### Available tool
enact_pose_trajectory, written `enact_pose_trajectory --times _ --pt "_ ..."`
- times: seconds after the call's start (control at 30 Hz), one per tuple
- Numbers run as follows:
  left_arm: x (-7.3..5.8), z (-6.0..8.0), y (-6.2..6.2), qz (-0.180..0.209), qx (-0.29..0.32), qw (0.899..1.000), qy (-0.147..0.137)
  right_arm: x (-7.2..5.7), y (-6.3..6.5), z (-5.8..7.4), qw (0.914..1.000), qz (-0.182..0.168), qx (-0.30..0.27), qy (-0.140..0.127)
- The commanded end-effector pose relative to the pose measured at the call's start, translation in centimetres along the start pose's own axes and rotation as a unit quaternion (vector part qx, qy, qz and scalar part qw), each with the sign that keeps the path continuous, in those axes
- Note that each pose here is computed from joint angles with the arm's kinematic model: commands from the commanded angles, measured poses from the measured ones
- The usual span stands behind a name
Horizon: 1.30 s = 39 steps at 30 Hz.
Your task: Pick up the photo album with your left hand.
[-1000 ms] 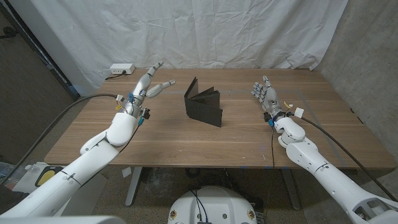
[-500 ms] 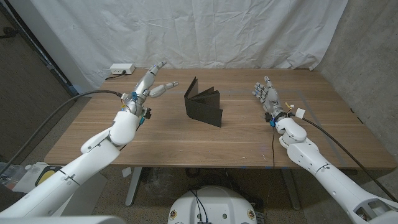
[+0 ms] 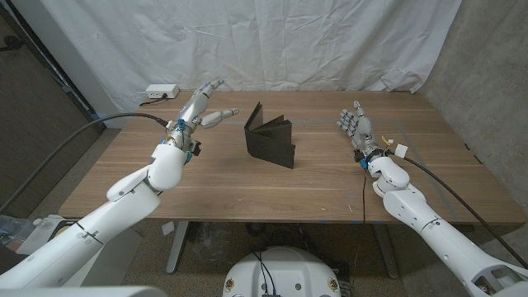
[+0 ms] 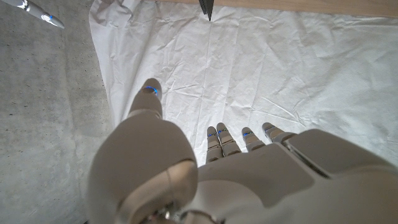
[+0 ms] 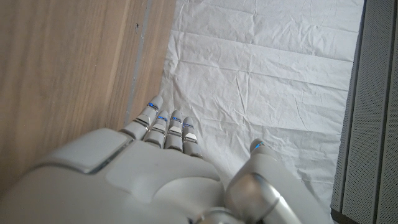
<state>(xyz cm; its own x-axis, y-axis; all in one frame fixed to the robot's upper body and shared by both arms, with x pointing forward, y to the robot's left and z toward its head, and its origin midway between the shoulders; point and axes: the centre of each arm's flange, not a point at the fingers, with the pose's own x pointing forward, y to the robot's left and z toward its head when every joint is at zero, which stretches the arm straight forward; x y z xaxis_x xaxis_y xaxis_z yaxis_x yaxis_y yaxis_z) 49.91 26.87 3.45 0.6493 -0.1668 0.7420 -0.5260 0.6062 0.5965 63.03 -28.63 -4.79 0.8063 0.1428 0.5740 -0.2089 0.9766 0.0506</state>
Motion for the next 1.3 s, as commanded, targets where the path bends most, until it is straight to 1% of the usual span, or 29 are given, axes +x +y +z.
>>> enact_pose_trajectory --times 0.03,0.23,0.43,0.53,0.8,0.97,1.3 --pt "-0.2 0.1 1.0 -0.010 0.046 0.999 0.010 0.0 0.0 0.5 1.0000 -0.007 -0.001 -0.004" --pt "0.1 0.2 1.2 -0.021 0.065 0.998 0.011 0.1 0.3 0.6 0.9999 -0.008 -0.001 -0.006" --pt "0.5 0.7 1.4 -0.033 0.097 0.995 0.008 0.0 0.5 0.7 0.9999 -0.011 0.002 -0.008" --pt "0.5 0.9 1.4 -0.039 0.104 0.994 0.007 0.0 0.6 0.7 0.9999 -0.012 0.002 -0.008" --pt "0.4 1.0 1.6 -0.054 0.132 0.990 0.015 -0.2 0.7 0.6 0.9999 -0.013 0.006 -0.007" --pt "0.5 1.4 1.9 -0.061 0.149 0.987 0.013 -0.3 0.9 0.7 0.9999 -0.013 0.006 -0.007" --pt "0.5 1.9 2.0 -0.073 0.173 0.982 0.017 -0.4 0.9 0.9 0.9999 -0.012 0.009 -0.009"
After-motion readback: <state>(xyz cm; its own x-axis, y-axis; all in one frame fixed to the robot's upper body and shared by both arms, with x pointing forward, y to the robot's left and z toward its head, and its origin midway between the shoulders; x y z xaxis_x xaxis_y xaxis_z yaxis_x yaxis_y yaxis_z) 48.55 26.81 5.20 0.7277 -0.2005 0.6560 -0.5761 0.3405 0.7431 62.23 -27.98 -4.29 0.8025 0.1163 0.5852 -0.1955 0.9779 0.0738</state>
